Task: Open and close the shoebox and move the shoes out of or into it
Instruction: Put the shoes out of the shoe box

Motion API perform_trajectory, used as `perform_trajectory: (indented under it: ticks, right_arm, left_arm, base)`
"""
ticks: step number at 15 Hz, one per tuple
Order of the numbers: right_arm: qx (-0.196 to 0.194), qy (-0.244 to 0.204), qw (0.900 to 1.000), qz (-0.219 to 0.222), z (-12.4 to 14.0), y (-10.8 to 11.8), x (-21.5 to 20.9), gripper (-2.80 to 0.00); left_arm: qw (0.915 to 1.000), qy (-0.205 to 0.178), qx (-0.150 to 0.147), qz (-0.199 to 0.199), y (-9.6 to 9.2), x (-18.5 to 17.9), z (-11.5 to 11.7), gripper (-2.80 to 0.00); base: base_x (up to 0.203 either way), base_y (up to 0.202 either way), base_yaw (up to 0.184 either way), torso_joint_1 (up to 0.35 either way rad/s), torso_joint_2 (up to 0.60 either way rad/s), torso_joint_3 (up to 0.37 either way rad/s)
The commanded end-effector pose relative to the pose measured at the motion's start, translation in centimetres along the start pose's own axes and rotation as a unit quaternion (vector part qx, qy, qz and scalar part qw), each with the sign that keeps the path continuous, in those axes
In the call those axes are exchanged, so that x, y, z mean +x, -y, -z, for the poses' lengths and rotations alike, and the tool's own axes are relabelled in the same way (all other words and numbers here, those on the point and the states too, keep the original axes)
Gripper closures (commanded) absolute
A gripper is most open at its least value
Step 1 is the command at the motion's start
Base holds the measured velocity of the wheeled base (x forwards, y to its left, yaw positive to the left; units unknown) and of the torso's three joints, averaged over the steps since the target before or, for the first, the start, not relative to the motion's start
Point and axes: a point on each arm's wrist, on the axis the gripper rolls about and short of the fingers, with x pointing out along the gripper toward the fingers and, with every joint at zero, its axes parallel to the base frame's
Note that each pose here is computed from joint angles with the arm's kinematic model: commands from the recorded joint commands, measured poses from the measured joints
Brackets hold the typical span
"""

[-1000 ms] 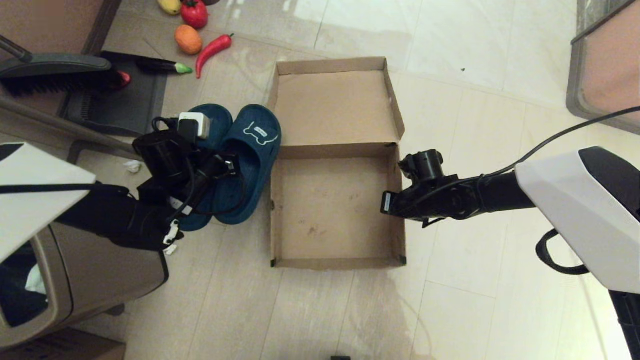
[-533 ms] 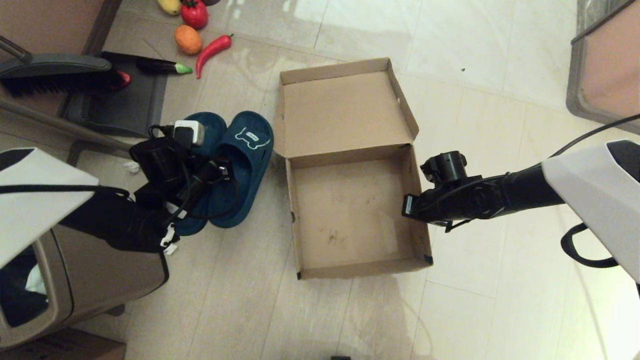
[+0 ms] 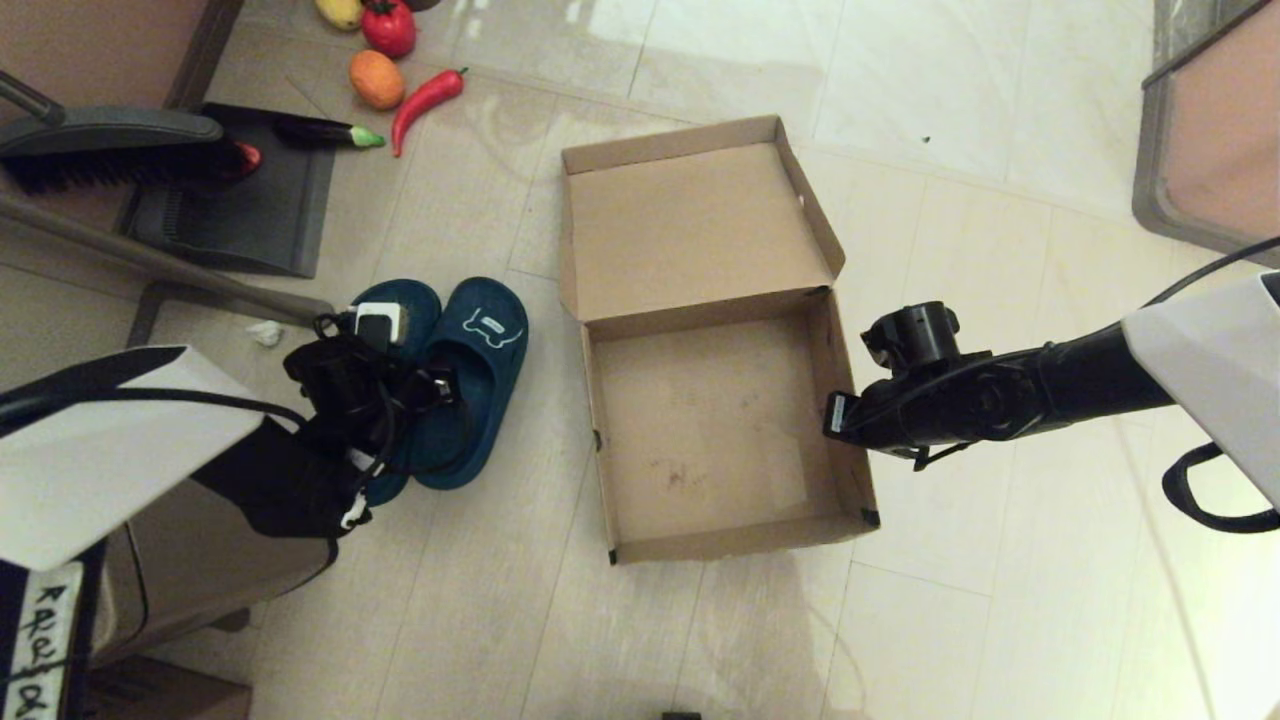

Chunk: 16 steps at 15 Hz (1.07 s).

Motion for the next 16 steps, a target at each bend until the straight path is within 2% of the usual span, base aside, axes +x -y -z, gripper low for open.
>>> perform_trajectory:
  ticks: [1, 2, 3, 6, 10, 14, 16]
  right_arm:
    - [-0.005, 0.002, 1.000, -0.002, -0.1, -0.1, -0.2, 0.00]
    - [-0.009, 0.001, 1.000, -0.002, 0.0, -0.1, -0.2, 0.00]
    - [-0.009, 0.002, 1.000, -0.003, -0.1, -0.2, -0.2, 0.00]
    - [-0.012, 0.007, 1.000, -0.008, -0.3, -0.5, -0.9, 0.00]
    - [-0.013, 0.011, 0.999, -0.031, -0.8, -0.9, -4.1, 0.00]
    - [-0.012, 0.007, 0.999, -0.039, -0.4, -0.7, -6.8, 0.00]
    - [-0.013, 0.000, 0.999, -0.036, 0.1, -0.5, -6.9, 0.00]
  left_arm:
    - [0.9997, -0.023, 0.001, 0.001, 0.5, 0.7, 3.9, 0.00]
    - [0.9998, -0.020, 0.000, 0.002, 0.6, 1.0, 4.3, -0.97]
    - [0.9998, -0.017, -0.006, 0.004, 0.7, 1.1, 4.2, -2.80]
    - [0.9998, -0.017, -0.008, 0.007, 1.1, 1.0, 4.1, -2.80]
    - [0.9996, -0.026, -0.004, 0.012, 1.1, 0.2, 3.6, -2.80]
    - [0.9957, -0.089, 0.003, 0.024, 1.4, -0.5, 6.9, -2.80]
    - [0.9894, -0.141, 0.005, 0.035, 1.4, -1.1, 8.3, -2.80]
  base:
    - [0.000, 0.000, 0.000, 0.000, 0.00, 0.000]
    - [0.000, 0.000, 0.000, 0.000, 0.00, 0.000]
    - [0.000, 0.000, 0.000, 0.000, 0.00, 0.000]
    - [0.000, 0.000, 0.000, 0.000, 0.00, 0.000]
    - [0.000, 0.000, 0.000, 0.000, 0.00, 0.000]
    - [0.000, 0.000, 0.000, 0.000, 0.00, 0.000]
    - [0.000, 0.000, 0.000, 0.000, 0.00, 0.000]
